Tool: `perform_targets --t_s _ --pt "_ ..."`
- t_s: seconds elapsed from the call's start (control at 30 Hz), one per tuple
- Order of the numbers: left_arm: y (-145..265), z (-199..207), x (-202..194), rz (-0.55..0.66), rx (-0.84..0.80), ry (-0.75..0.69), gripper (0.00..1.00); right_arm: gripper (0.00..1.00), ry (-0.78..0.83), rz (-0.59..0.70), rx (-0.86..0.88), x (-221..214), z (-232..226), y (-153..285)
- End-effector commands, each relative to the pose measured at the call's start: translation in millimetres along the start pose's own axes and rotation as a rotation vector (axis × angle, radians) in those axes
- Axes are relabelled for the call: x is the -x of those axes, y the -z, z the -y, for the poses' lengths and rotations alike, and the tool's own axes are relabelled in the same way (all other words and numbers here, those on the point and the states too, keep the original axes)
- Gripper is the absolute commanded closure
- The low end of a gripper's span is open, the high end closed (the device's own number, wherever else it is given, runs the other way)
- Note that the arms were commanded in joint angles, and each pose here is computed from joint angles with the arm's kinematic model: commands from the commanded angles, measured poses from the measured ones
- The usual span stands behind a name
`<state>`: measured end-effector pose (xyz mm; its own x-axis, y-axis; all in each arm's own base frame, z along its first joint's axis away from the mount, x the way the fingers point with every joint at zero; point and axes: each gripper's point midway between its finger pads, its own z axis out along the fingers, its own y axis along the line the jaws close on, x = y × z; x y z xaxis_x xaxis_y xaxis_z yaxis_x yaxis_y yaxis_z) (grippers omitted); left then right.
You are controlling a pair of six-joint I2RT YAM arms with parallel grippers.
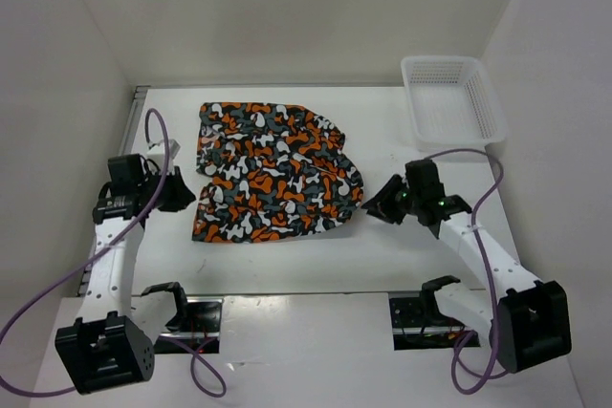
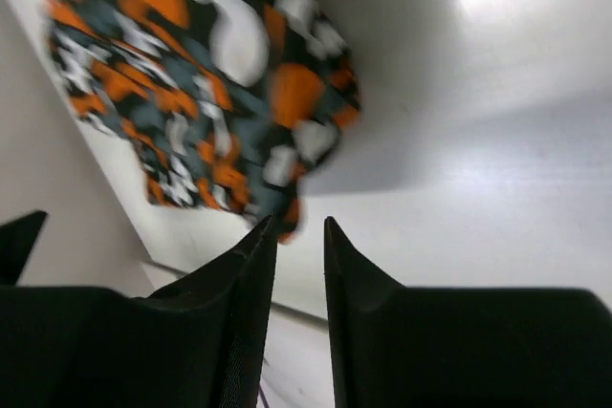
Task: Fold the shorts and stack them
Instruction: Flatten the shorts out
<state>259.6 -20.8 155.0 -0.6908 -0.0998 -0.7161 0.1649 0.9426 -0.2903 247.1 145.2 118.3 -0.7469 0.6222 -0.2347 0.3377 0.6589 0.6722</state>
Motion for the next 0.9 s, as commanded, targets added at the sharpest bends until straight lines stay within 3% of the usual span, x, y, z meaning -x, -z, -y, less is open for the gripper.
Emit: perform_targets --t_s 0.0,0.03,0.07,0.1,0.13,0.17,0.3,0.37,0.4,0.43,0.47,0.53,0.67,0.73,0.83,0.87 --pt "-15 -2 -25 -0.045 -0.021 0.017 0.93 0.69 -0.060 -0.080 0.042 -28 5 -16" --pt "-22 -2 -46 -0.082 -0.038 0.039 0.67 0.64 -0.069 -0.081 0.041 -28 4 -18" --pt "-25 -1 -52 -0.085 -0.052 0.042 0.33 0.55 -0.077 -0.103 0.025 -32 10 -21" --pt "-30 -3 -56 -0.084 -0.052 0.041 0.21 0.39 -0.062 -0.103 0.049 -31 5 -23" --pt "-32 -4 -55 -0.076 -0.051 0.037 0.12 0.34 -0.062 -0.110 0.055 -31 4 -25" --pt "-39 -8 -51 -0.068 -0.046 0.024 0.10 0.28 -0.054 -0.117 0.044 -30 5 -30" --pt "-61 -20 -23 -0.043 -0.016 -0.018 0.20 0.26 -0.038 -0.156 0.062 -27 -6 -41" --pt "-83 -22 -20 -0.098 -0.037 -0.012 0.25 0.26 -0.018 -0.143 0.084 -18 -18 -43" --pt "-89 -21 -5 -0.092 -0.045 -0.024 0.25 0.26 -0.005 -0.137 0.093 -14 -24 -43" --pt "-104 -24 -15 -0.147 -0.055 -0.007 0.24 0.26 -0.002 -0.121 0.095 -10 -27 -43" --pt "-114 -21 -13 -0.145 -0.069 -0.025 0.16 0.26 0.002 -0.130 0.081 -12 -23 -44" --pt "-134 -23 -18 -0.194 -0.082 -0.018 0.12 0.26 0.005 -0.124 0.090 -9 -27 -46" --pt "-150 -15 -27 -0.222 -0.118 -0.031 0.18 0.20 -0.011 -0.141 0.096 -14 -28 -48" --pt "-149 -10 -25 -0.216 -0.133 -0.040 0.29 0.20 -0.021 -0.151 0.100 -17 -26 -48" --pt "-143 -7 -20 -0.216 -0.133 -0.040 0.67 0.23 -0.021 -0.159 0.104 -18 -27 -48" --pt "-139 -5 -8 -0.195 -0.133 -0.050 0.92 0.25 -0.018 -0.154 0.113 -17 -29 -46"
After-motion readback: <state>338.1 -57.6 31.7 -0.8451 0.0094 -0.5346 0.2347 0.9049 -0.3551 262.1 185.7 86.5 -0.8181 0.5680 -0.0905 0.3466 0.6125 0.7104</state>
